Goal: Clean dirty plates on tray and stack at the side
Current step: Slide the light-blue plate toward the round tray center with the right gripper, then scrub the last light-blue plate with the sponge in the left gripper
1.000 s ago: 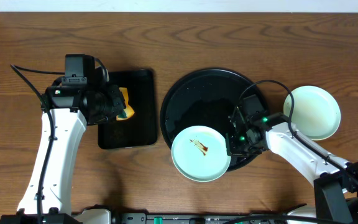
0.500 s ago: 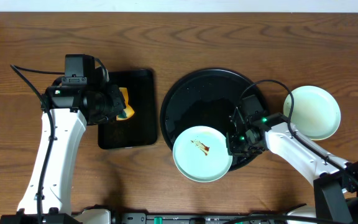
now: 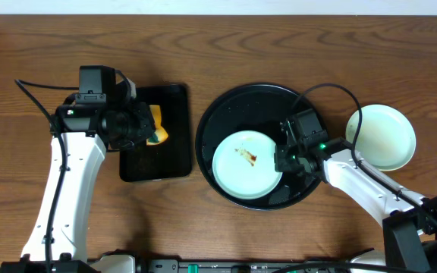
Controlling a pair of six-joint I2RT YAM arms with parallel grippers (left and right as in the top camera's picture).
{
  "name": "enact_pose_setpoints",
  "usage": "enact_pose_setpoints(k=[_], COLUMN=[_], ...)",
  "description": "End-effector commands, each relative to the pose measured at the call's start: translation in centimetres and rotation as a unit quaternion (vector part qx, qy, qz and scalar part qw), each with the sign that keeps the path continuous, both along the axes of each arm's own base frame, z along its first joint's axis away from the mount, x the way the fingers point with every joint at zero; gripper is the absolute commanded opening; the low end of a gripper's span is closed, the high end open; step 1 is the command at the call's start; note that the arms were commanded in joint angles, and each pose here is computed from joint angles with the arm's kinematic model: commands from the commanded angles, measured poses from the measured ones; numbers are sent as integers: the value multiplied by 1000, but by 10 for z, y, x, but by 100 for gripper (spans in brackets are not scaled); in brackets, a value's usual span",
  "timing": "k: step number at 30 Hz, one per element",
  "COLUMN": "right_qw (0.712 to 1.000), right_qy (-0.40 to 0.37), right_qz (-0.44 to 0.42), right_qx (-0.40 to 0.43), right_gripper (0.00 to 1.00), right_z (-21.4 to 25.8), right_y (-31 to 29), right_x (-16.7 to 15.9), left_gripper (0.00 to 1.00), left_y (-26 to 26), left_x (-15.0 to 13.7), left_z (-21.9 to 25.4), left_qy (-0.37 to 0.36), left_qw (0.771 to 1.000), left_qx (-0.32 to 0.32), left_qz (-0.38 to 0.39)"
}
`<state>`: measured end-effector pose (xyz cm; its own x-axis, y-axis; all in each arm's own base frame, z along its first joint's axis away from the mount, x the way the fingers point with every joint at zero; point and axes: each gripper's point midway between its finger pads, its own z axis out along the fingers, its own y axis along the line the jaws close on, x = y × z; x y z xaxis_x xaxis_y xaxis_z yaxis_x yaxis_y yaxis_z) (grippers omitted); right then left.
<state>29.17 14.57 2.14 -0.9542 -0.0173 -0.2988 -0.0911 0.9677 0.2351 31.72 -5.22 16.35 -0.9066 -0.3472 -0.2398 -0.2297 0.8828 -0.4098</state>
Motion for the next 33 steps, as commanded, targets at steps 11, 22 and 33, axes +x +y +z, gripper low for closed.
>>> enact_pose_setpoints(k=[11, 22, 33], right_qw=[994, 995, 995], right_qy=[-67, -57, -57], right_qz=[-3, -1, -1], right_qx=[-81, -86, -86], right_gripper=[1, 1, 1], right_z=[7, 5, 5], right_y=[-21, -23, -23], right_x=[28, 23, 23], left_gripper=[8, 8, 8], left_y=[-106, -214, -250], left_x=[-9, -17, -28], left_z=[-5, -40, -72], left_qy=[-37, -19, 43], left_qw=[981, 947, 926], left_qx=[-18, -117, -197], left_qz=[-191, -299, -318])
